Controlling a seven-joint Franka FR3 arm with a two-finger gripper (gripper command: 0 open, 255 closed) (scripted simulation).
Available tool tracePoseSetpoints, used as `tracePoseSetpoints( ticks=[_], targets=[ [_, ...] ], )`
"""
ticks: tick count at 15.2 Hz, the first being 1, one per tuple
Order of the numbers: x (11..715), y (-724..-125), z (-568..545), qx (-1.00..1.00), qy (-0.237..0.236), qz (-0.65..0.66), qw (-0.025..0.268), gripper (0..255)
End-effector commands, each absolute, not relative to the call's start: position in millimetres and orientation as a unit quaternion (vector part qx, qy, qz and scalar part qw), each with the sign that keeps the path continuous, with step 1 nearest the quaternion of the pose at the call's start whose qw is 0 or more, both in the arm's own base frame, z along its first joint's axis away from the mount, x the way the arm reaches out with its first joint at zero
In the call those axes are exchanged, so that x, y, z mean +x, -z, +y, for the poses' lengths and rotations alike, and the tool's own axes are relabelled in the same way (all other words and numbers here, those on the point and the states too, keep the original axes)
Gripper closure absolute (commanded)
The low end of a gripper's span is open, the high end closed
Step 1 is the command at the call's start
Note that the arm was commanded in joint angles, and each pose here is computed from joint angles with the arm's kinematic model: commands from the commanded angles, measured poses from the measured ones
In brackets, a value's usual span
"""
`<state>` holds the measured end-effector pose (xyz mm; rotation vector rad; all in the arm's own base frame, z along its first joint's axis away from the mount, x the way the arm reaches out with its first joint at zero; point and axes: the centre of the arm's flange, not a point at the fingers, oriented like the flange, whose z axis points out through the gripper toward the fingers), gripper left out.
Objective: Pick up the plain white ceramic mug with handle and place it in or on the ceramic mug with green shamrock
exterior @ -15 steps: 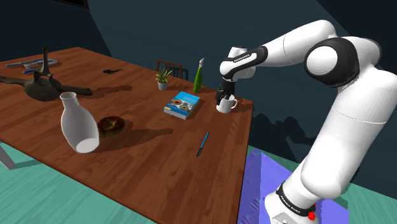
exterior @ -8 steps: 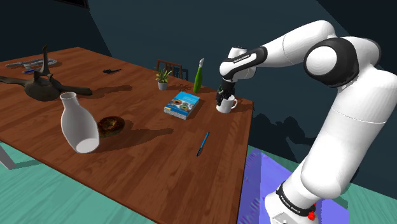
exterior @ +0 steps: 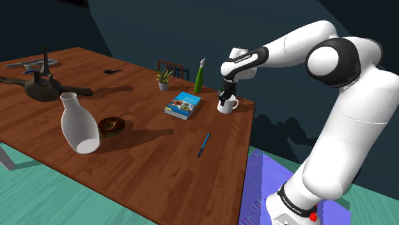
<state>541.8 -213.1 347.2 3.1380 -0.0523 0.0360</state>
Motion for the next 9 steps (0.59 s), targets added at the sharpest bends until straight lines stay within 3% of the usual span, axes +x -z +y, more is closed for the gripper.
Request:
tracePoseSetpoints(
  ticks=[1,9],
  targets=[
    [541.8,-347.1,-213.2,1.0,-0.011,-0.017,0.002,255],
    [541.8,-389.3,-213.2,1.0,-0.011,-0.017,0.002,255]
  ],
)
